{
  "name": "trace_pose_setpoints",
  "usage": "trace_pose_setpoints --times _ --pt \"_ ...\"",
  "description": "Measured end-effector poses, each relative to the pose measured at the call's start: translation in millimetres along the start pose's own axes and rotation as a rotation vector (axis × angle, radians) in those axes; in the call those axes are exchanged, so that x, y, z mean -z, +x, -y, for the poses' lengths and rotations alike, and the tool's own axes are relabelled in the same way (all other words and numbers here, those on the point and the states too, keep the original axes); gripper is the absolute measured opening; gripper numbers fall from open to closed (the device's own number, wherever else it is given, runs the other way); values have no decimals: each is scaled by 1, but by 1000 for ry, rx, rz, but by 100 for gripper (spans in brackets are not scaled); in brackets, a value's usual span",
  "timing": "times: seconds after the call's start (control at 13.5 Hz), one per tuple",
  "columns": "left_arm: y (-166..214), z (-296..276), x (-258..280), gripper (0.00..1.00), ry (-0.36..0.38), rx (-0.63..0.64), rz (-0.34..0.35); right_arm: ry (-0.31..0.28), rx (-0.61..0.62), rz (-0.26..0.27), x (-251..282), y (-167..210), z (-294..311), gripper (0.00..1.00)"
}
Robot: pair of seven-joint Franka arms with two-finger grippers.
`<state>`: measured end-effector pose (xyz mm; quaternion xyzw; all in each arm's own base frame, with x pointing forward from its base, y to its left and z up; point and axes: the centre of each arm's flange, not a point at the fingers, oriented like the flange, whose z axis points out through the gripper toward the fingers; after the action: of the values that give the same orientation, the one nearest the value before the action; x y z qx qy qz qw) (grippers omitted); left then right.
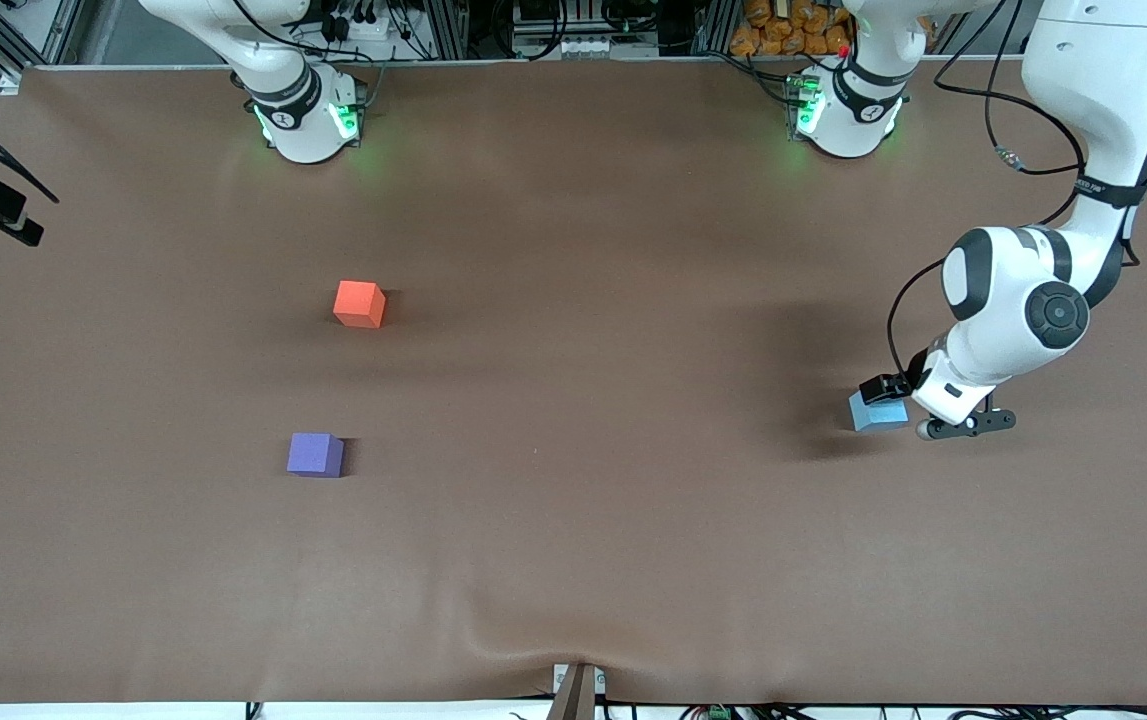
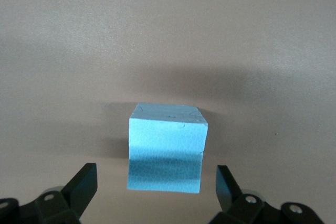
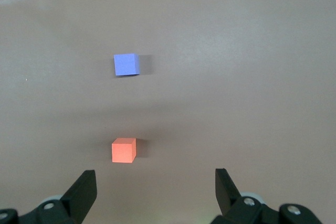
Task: Place blue block between orange and purple blocks
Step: 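Lower the left gripper and grasp the light blue cube, then carry the blue cube with the left gripper toward the orange cube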
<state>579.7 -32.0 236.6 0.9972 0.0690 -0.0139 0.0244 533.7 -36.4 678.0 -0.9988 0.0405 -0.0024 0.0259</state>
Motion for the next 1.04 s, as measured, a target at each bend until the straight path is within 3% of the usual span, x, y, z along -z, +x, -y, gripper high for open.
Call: trace_pose_setpoints --times 0.59,0.81,1.04 --pt "3 -1 -31 100 -12 1 -23 1 0 0 0 0 0 100" --pt "3 -3 -39 96 -15 -1 -23 1 0 0 0 0 0 100" --pt "2 -9 -40 62 -17 -11 -24 2 0 0 0 0 0 100"
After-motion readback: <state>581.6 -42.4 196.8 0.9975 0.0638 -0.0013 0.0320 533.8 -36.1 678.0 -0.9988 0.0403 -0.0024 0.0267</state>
